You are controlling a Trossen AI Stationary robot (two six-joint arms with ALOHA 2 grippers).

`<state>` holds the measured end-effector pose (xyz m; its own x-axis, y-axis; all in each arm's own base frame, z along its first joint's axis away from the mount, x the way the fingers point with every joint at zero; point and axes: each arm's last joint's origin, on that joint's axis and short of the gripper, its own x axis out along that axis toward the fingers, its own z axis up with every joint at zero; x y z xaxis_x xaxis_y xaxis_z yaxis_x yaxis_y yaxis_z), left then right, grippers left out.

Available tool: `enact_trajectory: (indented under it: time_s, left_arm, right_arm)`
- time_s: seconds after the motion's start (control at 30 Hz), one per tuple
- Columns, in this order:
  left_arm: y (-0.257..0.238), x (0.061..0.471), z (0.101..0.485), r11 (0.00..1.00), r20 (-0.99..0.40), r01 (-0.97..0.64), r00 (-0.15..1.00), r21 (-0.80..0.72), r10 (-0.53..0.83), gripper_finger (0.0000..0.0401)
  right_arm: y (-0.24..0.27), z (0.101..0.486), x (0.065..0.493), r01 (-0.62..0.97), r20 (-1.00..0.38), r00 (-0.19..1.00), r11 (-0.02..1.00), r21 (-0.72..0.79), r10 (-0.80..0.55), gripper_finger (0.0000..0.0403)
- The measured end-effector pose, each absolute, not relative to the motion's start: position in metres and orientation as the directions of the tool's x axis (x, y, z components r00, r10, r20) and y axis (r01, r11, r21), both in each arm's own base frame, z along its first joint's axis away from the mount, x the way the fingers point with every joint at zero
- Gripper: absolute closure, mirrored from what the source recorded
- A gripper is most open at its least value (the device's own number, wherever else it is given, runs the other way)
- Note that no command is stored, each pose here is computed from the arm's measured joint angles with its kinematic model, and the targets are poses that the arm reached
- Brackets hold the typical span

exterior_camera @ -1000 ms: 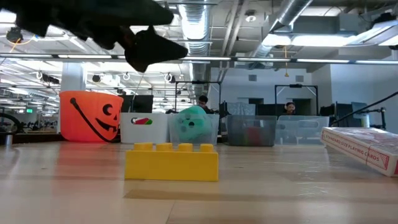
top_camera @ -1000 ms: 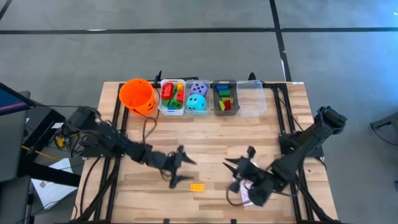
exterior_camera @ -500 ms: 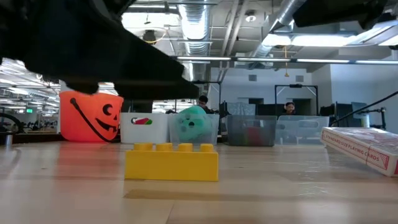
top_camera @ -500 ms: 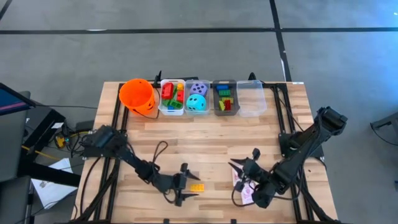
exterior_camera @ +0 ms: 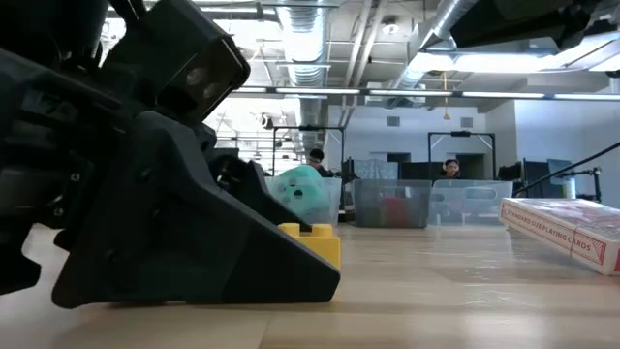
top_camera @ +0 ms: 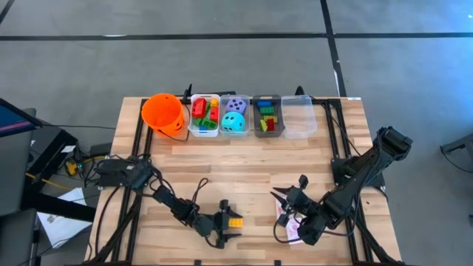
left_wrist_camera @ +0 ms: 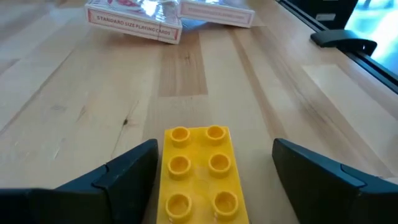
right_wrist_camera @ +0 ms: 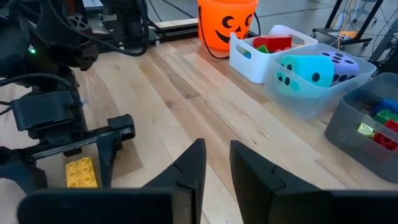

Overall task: Pick & Place Toys
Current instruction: Put the small yellow game piece into the black bin

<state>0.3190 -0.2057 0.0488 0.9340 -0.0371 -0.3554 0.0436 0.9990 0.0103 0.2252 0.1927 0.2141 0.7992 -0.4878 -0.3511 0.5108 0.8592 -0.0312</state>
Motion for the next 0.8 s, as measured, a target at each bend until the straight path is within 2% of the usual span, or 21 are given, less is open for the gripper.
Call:
enact_trajectory:
  time_s: [0.2, 0.3, 0.47, 0.63, 0.8]
  left_arm:
    - [-0.202, 0.314, 0.044, 0.999, -0.378, 0.032, 0.925, 0.006, -0.028, 0.0093]
    - [-0.200, 0.311, 0.041, 0.999, -0.404, 0.029, 0.915, 0.017, -0.020, 0.0109]
    - [-0.197, 0.308, 0.037, 1.000, -0.431, 0.009, 0.902, 0.020, 0.001, 0.0172]
    - [-0.196, 0.308, 0.036, 1.000, -0.432, -0.006, 0.902, 0.021, 0.014, 0.0268]
    - [-0.193, 0.311, 0.042, 1.000, -0.392, 0.001, 0.920, 0.010, 0.003, 0.0270]
  right_arm:
    - [0.193, 0.214, 0.225, 0.511, -0.350, 0.800, 0.859, -0.026, -0.486, 0.0335]
    - [0.194, 0.215, 0.226, 0.512, -0.347, 0.805, 0.859, -0.006, -0.482, 0.0335]
    - [0.195, 0.215, 0.227, 0.506, -0.353, 0.809, 0.863, 0.012, -0.469, 0.0335]
    - [0.195, 0.215, 0.228, 0.500, -0.363, 0.811, 0.866, 0.021, -0.460, 0.0335]
    - [0.196, 0.216, 0.228, 0.500, -0.359, 0.814, 0.865, 0.034, -0.456, 0.0335]
